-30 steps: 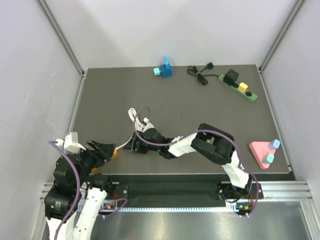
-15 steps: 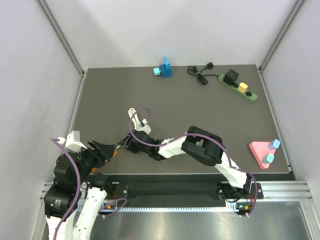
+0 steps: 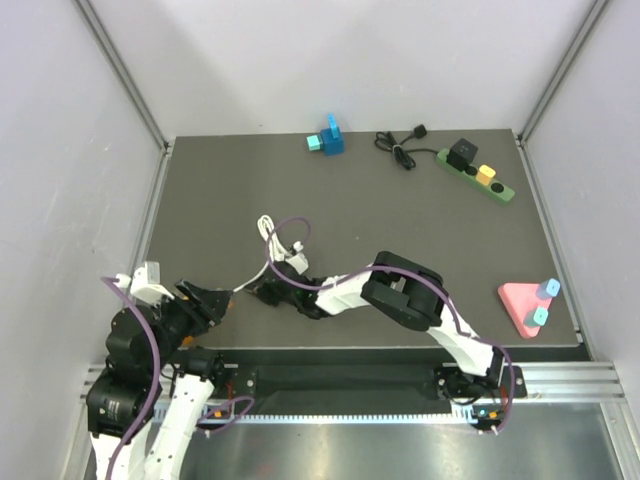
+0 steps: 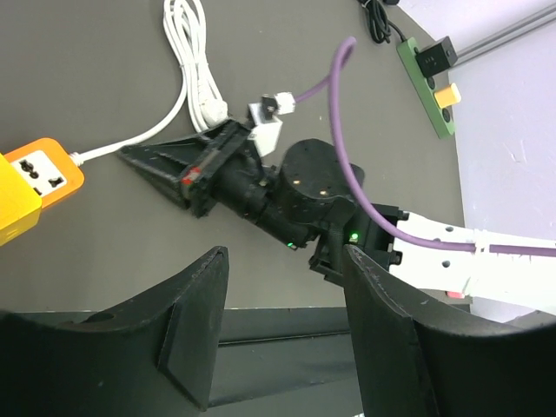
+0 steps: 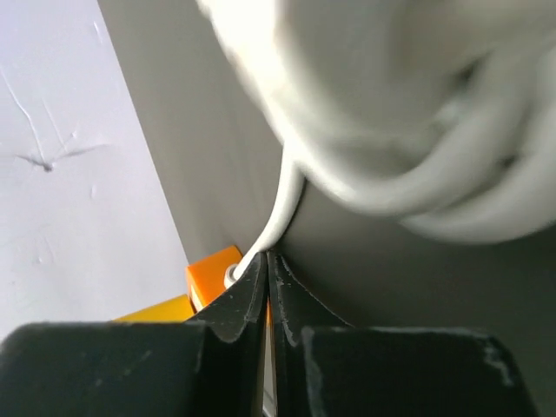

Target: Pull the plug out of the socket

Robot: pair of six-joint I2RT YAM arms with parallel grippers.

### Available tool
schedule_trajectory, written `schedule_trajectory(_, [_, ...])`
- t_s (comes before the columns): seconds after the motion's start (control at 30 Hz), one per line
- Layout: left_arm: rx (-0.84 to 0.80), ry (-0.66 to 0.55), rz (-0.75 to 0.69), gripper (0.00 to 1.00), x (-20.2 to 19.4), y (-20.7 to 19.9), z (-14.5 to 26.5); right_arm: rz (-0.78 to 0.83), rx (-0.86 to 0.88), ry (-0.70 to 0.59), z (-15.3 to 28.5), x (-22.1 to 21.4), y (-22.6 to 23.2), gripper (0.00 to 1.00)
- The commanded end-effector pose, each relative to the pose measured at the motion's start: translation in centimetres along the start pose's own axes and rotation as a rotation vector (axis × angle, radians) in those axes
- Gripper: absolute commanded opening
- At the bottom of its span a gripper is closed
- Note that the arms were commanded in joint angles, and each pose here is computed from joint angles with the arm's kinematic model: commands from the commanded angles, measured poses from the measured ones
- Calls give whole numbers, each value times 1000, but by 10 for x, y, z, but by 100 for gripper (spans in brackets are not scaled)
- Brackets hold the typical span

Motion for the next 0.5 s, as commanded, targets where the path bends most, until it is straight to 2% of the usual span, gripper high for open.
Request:
schedule_trajectory(0.0, [7,14,-16,60,3,-1,-1,49,-73,-117,5,49,-29,0])
schedule_trajectory(0.1, [-1,24,-11,59,1,-1,-5,173,3,-102,10,64,-10,0])
schedule_trajectory(0.17, [-12,25,-3,59,1,-3,-6,329,72,-59,14,68,8,0])
schedule_trajectory(0.23, [-25,35,-1,59,-1,-4,-8,458,88,-41,21,71,12,11])
schedule_trajectory(0.3, [-36,39,-4,59,-2,-5,-9,548,128,38,32,63,25,28])
schedule_trajectory(0.33, [-39,40,-12,60,-3,-5,-9,645,92,66,35,63,20,33])
schedule_trajectory(0.4, [-49,46,-20,60,-5,-5,-10,740,125,87,43,57,43,46])
schedule_trajectory(0.47, [-57,38,-23,60,-7,-4,-10,843,115,154,53,51,47,52])
Point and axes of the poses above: each gripper's point midway between its finger pads, its own z axis back along the fingers, its own y axis along the line the jaws close on, x = y × z, the point moved 4 cm from there along z, back along the fingers, and after that the axes turned 13 degrees about -z, right-handed, at the moved point
